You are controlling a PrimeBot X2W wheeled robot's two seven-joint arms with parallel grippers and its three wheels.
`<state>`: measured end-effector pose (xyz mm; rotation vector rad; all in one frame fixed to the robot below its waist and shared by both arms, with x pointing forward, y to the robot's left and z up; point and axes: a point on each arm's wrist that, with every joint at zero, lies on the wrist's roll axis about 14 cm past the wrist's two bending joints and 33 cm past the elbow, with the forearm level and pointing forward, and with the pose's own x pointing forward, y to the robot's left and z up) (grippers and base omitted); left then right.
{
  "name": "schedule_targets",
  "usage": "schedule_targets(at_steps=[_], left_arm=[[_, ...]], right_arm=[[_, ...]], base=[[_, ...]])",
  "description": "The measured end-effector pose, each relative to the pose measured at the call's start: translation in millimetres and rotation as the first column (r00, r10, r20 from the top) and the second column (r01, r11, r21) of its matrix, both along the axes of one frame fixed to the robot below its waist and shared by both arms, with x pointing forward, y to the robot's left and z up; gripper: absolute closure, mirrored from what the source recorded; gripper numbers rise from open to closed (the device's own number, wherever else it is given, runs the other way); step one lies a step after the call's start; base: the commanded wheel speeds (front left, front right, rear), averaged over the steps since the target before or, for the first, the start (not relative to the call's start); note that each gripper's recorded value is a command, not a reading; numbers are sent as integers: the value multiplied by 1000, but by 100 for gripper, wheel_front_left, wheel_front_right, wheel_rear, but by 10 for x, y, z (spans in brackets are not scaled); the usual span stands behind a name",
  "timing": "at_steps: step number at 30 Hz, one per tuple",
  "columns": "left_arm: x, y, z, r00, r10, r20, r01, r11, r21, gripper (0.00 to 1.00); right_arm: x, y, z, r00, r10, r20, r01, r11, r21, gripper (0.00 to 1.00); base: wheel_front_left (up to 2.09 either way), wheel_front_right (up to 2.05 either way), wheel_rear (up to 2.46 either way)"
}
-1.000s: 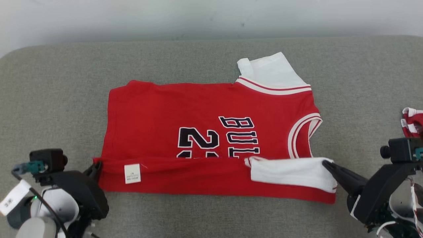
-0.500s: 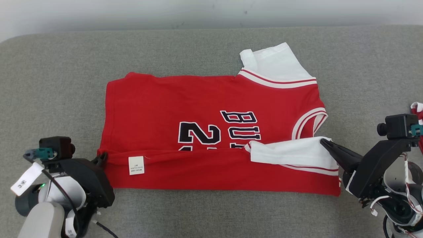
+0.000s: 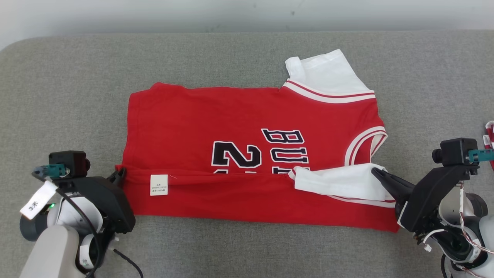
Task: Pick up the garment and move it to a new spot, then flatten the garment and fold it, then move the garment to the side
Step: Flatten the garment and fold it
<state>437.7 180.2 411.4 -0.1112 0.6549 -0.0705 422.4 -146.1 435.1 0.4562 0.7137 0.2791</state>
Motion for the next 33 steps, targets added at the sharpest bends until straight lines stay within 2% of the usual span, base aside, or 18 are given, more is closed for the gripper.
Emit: schedule_targets(at_steps=[1,2,3,4,5,10,11,12,13,14,17,20,25,30,33], left_arm=[[-2,0,-12,1000,1,-1,-1,1000,1,100],[-4,-6,-22,1000,-1,-3,1,1000,1,93],[-6,-19,-32,1000,-9,-5,9,1000,0,92],[5,-30,-31,1000,-11,-1,11,1000,-2,93],[18,-39,-28,1000,-13,0,13,1000,-3,100],[21,-61,-48,1000,-22,3,22,1000,-2,100],[14,-57,-64,1000,-21,-2,21,1000,0,97],[9,-59,-74,1000,-23,-5,23,1000,1,82],[1,-70,-83,999,-31,-8,31,1000,3,46],[2,-72,-81,1000,-31,-3,31,1000,5,0],[-1,-54,-79,1000,-27,6,26,1000,12,0],[7,-41,-30,999,-20,30,19,1000,19,0],[-111,-75,-55,999,-20,48,19,999,31,0],[-369,-68,-174,999,1,48,-3,999,39,0],[-402,-51,-129,997,16,81,-19,999,34,0]], right_arm=[[1,1,-10,1000,-3,-3,3,1000,2,100],[9,3,-13,1000,-5,-2,5,1000,5,100],[24,12,0,1000,-6,4,6,1000,7,93],[33,20,12,1000,-4,9,4,1000,9,98],[35,29,16,1000,-1,14,1,1000,10,100],[16,15,-33,1000,-9,6,9,1000,7,100],[16,11,-37,1000,-11,8,11,1000,1,92],[16,12,-40,1000,-11,7,11,1000,1,55],[20,12,-40,1000,-13,9,13,1000,1,0],[34,6,-34,1000,-19,16,19,1000,-3,0],[101,-32,31,997,-44,56,45,999,-10,0],[263,-133,252,982,-109,154,112,994,-9,0],[438,-381,626,924,-211,320,227,974,-13,0],[495,-482,850,871,-237,431,271,962,-19,0],[482,-478,875,860,-228,456,272,962,-32,0]], base=[[0,0,0],[0,0,0],[0,0,0],[0,0,0],[0,0,0],[0,0,0],[0,0,0],[0,0,0],[0,0,0],[0,0,0],[0,0,0],[0,0,0],[0,0,0],[0,0,0],[0,0,0]])
